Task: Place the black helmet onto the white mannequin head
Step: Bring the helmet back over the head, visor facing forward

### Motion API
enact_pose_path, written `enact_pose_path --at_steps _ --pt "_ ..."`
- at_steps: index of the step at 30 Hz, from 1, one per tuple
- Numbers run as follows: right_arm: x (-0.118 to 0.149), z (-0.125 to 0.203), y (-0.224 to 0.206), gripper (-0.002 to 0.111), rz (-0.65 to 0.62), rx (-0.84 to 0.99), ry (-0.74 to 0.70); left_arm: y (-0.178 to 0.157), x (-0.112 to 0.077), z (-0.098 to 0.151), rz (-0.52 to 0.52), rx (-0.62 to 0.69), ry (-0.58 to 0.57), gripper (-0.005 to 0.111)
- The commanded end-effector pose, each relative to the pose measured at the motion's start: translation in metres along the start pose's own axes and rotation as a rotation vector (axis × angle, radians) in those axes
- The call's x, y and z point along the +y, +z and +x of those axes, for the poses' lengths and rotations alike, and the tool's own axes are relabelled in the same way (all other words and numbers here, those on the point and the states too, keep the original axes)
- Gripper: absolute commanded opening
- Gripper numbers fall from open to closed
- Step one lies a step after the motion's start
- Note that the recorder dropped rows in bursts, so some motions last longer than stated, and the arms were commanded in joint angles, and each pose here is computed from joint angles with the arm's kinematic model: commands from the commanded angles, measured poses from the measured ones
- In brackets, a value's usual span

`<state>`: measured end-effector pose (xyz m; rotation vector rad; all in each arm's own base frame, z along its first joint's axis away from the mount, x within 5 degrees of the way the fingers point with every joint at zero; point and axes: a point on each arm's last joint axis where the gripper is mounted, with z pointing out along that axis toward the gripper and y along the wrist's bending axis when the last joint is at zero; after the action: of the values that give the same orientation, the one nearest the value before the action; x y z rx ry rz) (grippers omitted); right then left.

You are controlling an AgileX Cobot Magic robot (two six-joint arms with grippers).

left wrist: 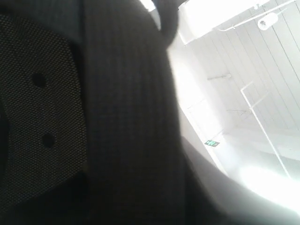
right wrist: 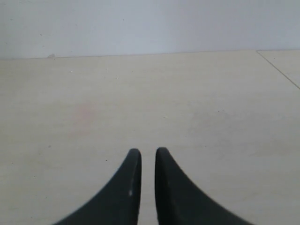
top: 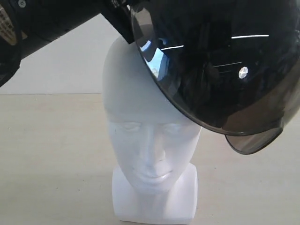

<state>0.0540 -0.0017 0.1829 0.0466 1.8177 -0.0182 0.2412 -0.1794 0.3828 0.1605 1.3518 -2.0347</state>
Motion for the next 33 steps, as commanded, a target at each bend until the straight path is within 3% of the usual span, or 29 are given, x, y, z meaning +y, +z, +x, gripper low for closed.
enact_pose_path --at_steps 1,12,17,25,30,33 --pt "0.0 -0.001 0.0 0.012 0.001 -0.013 -0.002 -0.002 -0.029 -0.006 0.117 -0.039 0.044 0.004" --pt "0.0 -0.001 0.0 0.012 0.001 -0.015 -0.002 -0.023 -0.019 -0.014 0.042 -0.074 0.066 0.004" --pt "0.0 -0.001 0.0 0.012 0.001 -0.013 -0.002 -0.025 -0.019 -0.008 0.019 -0.016 0.094 0.004" --pt "0.0 -0.001 0.0 0.012 0.001 -0.013 -0.002 -0.038 -0.013 -0.02 -0.051 -0.009 0.152 0.004" --pt "0.0 -0.001 0.0 0.012 0.001 -0.013 -0.002 -0.038 0.007 -0.02 -0.091 0.01 0.121 0.004" --pt "0.0 -0.001 0.0 0.012 0.001 -0.013 -0.002 -0.038 0.009 -0.023 -0.083 -0.024 0.103 0.004"
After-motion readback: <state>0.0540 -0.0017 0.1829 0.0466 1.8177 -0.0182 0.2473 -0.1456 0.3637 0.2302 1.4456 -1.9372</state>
